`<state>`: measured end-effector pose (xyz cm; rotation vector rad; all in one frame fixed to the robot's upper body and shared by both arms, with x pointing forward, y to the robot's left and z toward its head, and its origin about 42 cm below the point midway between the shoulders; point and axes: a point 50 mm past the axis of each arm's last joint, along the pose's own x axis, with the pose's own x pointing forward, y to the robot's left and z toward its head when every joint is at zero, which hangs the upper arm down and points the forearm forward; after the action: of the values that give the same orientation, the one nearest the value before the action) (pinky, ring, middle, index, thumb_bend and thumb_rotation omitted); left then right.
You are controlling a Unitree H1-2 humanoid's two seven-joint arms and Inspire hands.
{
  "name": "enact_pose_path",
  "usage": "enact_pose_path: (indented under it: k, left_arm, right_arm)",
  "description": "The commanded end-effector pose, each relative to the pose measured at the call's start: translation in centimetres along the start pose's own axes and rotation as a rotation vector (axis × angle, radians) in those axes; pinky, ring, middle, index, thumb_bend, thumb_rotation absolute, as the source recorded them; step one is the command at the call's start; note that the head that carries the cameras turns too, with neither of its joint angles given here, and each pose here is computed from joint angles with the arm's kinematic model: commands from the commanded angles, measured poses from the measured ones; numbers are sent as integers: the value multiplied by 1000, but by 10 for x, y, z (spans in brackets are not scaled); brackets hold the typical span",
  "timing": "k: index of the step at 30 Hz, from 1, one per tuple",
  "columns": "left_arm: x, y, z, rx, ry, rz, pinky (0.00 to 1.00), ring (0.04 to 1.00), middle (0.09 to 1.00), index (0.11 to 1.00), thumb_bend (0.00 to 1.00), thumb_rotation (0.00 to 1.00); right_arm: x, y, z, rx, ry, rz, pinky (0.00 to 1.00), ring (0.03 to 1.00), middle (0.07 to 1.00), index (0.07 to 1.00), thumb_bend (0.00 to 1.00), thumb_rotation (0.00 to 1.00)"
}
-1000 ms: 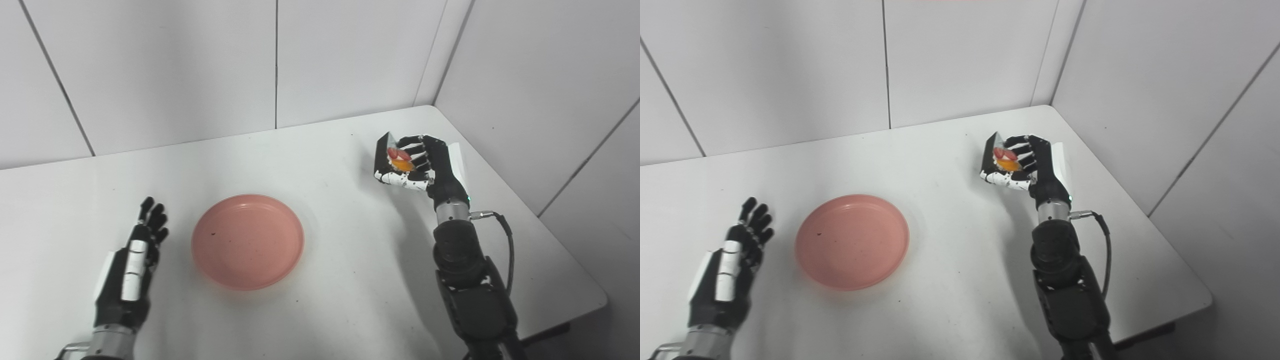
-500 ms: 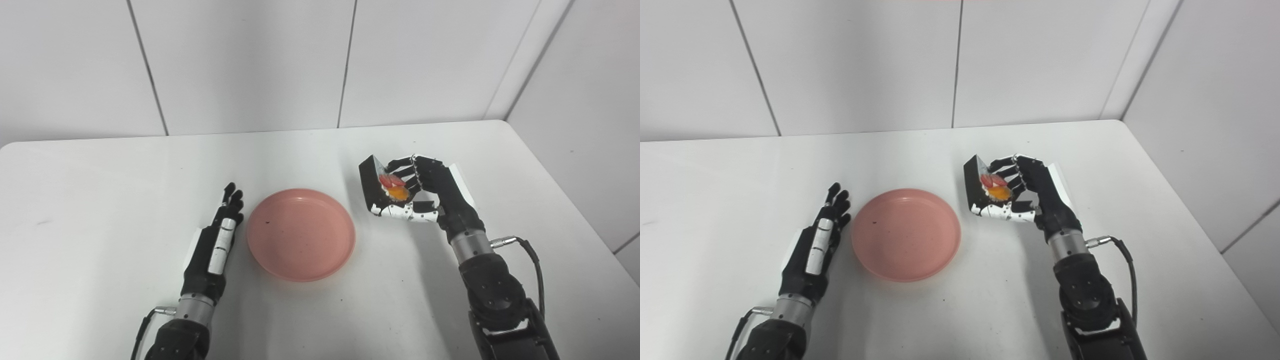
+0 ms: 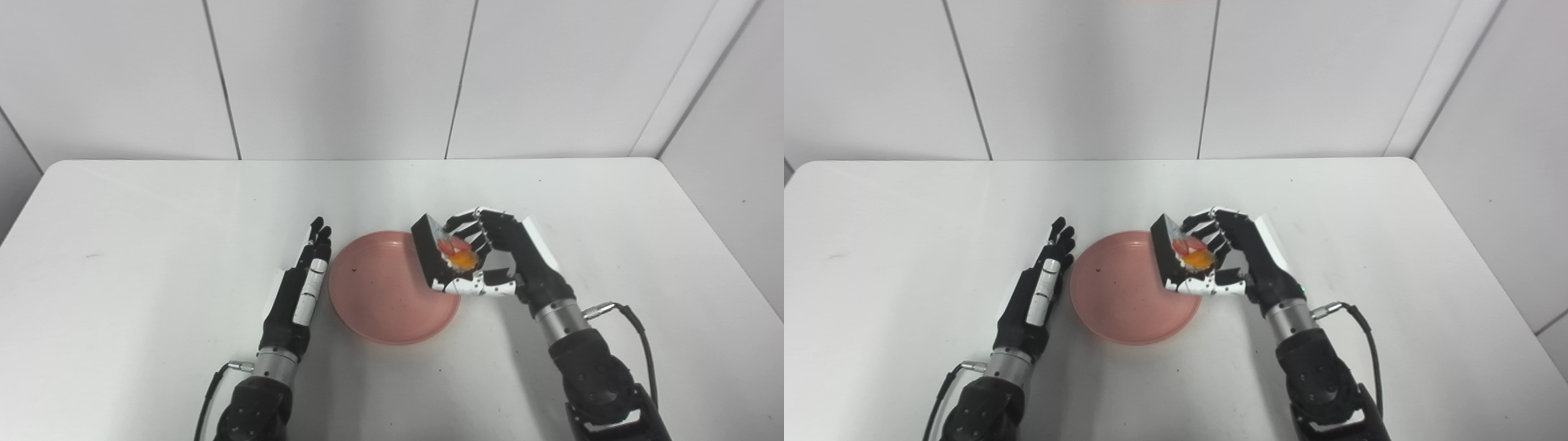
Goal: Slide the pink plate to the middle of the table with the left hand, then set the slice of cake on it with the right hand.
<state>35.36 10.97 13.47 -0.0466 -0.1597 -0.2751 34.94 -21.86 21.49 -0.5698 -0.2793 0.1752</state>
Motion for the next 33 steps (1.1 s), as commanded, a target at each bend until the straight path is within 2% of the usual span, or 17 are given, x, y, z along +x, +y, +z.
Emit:
enact_pose_path:
  k: [1,6,15,20,22,24,25,26,28,29,30,31,33]
  left_arm:
    - [1,-15,-4,-14,6,-19,1000,1000,1000,1000,661,990]
    - [3,-16,-3,-9,8,-9,1000,1000,1000,1000,690,992]
    - [-1,-15,-5,0,2,-2,1000,1000,1000,1000,674,980]
    - [-2,-14,-5,6,5,-10,1000,1000,1000,1000,651,993]
    - [-3,-14,-5,2,2,-9,1000,1000,1000,1000,668,996]
    - [-4,-13,-4,-1,1,-9,1000,1000,1000,1000,666,995]
    - [-4,-12,-4,0,1,-7,1000,1000,1000,1000,665,996]
    - [-5,-12,-4,3,1,-5,1000,1000,1000,1000,664,998]
    - [-6,-12,-4,5,0,-3,1000,1000,1000,1000,670,996]
    - [-6,-12,-3,4,1,-6,1000,1000,1000,1000,671,995]
    - [-5,-12,-3,3,1,-9,1000,1000,1000,1000,675,993]
    - [-6,-12,-3,0,-1,-9,1000,1000,1000,1000,679,992]
    - [-6,-13,-3,-1,-7,-5,1000,1000,1000,1000,673,998]
  right_arm:
    - [14,-3,15,-34,-115,-17,284,378,504,543,502,0]
    - [27,10,9,-85,-143,18,288,374,488,544,503,0]
    - [38,21,-6,-175,-90,44,283,376,488,544,503,0]
    - [40,25,-8,-188,-96,44,285,374,488,545,503,0]
    - [40,27,-5,-228,-118,42,305,375,480,550,504,0]
    - [39,28,0,-267,-142,48,386,400,502,546,507,0]
    - [38,28,2,-283,-154,55,392,402,504,546,507,0]
    - [36,28,4,-299,-161,67,429,475,492,530,514,0]
    - [34,27,7,-322,-162,84,552,622,647,504,509,108]
    - [31,26,9,-331,-175,85,576,648,671,501,508,123]
    - [29,25,10,-336,-185,85,663,732,731,645,588,185]
    - [27,24,11,-328,-193,86,707,773,764,711,622,226]
    - [21,23,13,-309,-205,84,754,822,820,783,647,328]
